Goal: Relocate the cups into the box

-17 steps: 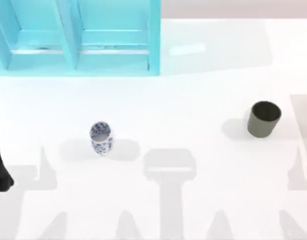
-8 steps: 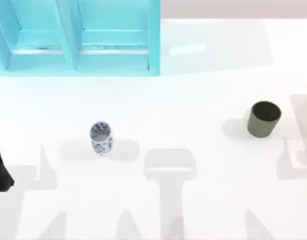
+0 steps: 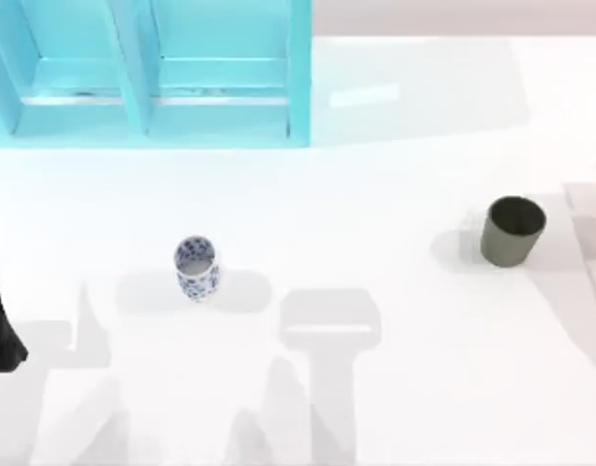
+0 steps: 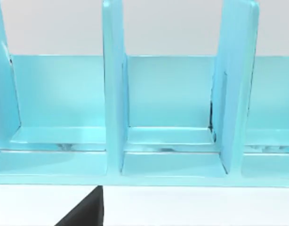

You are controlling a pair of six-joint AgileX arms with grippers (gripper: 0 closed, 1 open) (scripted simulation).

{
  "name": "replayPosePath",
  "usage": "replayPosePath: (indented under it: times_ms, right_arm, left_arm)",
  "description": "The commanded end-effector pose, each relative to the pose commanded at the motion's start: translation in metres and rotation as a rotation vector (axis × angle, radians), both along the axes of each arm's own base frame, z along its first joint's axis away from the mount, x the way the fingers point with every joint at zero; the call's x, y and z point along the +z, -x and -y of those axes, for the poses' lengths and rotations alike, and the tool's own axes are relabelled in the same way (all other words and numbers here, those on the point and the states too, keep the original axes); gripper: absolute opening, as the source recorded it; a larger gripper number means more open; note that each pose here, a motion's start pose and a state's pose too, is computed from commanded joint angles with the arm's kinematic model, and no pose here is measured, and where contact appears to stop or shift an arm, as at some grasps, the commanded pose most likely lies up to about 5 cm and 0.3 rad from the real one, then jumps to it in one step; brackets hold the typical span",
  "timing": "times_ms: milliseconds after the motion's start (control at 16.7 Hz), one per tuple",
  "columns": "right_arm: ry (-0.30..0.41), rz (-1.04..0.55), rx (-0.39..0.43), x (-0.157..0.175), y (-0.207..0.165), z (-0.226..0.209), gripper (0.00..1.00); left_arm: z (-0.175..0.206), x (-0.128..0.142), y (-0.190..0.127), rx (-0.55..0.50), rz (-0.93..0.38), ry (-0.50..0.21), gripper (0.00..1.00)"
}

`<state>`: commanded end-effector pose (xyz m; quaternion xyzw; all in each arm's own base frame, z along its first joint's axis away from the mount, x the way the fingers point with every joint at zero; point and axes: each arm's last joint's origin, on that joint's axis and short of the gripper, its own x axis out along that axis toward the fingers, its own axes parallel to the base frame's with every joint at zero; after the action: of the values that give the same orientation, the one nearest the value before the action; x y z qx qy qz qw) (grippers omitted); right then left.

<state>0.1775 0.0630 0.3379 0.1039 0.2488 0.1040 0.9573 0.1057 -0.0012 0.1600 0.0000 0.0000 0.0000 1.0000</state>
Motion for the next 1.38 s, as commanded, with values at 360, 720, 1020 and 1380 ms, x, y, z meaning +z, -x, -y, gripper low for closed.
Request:
replayPosePath:
  times_ms: [360, 720, 1020, 1380]
  right_arm:
    - [0.01, -0.349, 0.039, 0.043, -0.089, -0.107, 1.0]
    - [0.123, -0.61, 0.014, -0.001, -0.136, -0.241, 1.0]
    - [0.23, -0.72, -0.027, -0.066, -0.13, -0.319, 1.0]
    - [0.294, -0.758, -0.054, -0.109, -0.115, -0.352, 1.0]
  left_arm:
    - [0.0, 0.0, 0.0, 0.0, 0.0, 0.0, 1.0]
    - [0.0, 0.0, 0.0, 0.0, 0.0, 0.0, 1.0]
    - [0.0, 0.0, 0.0, 0.0, 0.0, 0.0, 1.0]
    - [0.0, 0.0, 0.0, 0.0, 0.0, 0.0, 1.0]
